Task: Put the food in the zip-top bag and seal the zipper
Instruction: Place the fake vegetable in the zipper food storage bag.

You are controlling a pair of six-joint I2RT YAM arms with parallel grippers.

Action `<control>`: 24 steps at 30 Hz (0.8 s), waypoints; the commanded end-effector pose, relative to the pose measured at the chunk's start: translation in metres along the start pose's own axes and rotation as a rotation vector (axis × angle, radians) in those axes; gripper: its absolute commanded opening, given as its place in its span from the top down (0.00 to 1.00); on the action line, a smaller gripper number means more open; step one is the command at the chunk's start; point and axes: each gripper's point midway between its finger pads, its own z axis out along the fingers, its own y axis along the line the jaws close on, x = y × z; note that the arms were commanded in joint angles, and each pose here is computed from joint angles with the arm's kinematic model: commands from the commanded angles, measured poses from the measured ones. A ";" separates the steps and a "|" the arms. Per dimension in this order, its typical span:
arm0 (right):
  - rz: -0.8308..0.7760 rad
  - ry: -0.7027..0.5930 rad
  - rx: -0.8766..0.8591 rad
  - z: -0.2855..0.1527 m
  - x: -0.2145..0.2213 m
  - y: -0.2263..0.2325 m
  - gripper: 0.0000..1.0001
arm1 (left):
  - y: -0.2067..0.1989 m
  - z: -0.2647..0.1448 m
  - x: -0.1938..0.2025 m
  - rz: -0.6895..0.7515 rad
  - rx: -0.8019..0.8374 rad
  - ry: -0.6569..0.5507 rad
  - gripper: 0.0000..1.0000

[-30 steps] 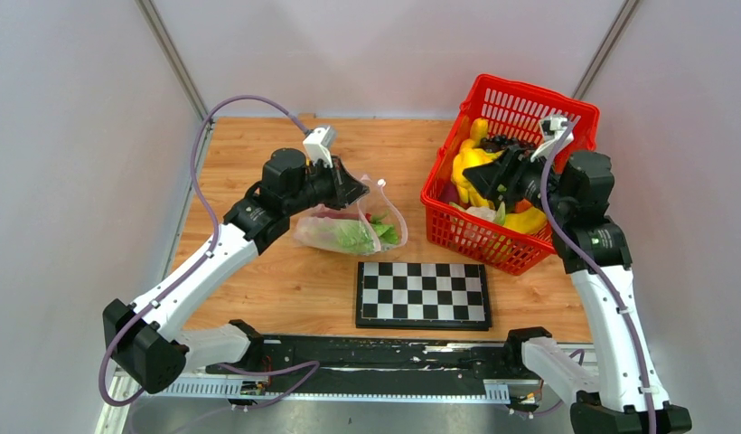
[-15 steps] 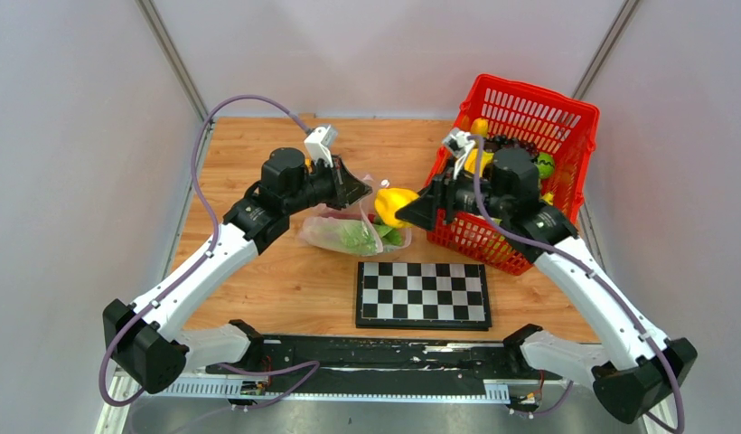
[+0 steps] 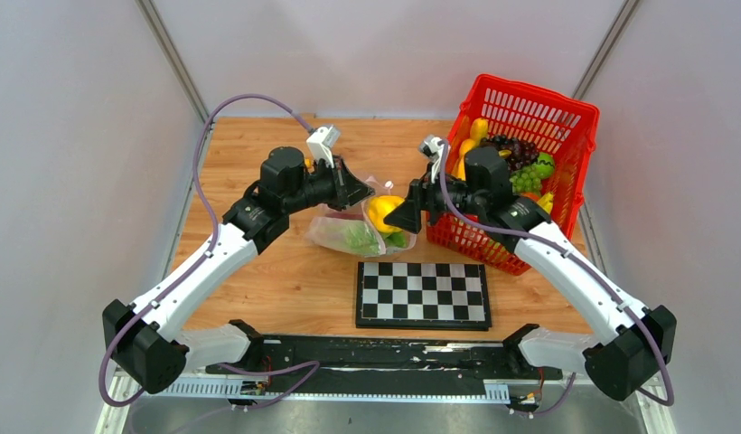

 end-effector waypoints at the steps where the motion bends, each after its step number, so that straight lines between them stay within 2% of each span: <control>1: -0.101 -0.042 -0.027 0.011 -0.012 0.005 0.72 | -0.046 -0.017 -0.043 0.072 0.155 -0.118 1.00; 4: -0.131 0.005 -0.002 0.019 -0.007 0.000 0.70 | -0.052 -0.019 -0.046 0.070 0.180 -0.127 1.00; 8: -0.145 -0.037 0.096 0.023 -0.013 -0.017 0.66 | -0.057 -0.020 -0.047 0.066 0.203 -0.126 1.00; 10: -0.150 -0.076 0.127 0.021 -0.020 -0.021 0.57 | -0.058 -0.021 -0.048 0.064 0.206 -0.130 1.00; 13: -0.157 -0.129 0.140 0.016 -0.027 -0.019 0.35 | -0.056 -0.022 -0.049 0.065 0.189 -0.141 1.00; 16: -0.155 -0.140 0.143 0.012 -0.026 -0.017 0.23 | -0.051 -0.021 -0.049 0.064 0.164 -0.145 1.00; 24: -0.128 -0.065 0.100 0.014 -0.005 -0.014 0.18 | -0.047 -0.016 -0.048 0.055 0.153 -0.138 1.00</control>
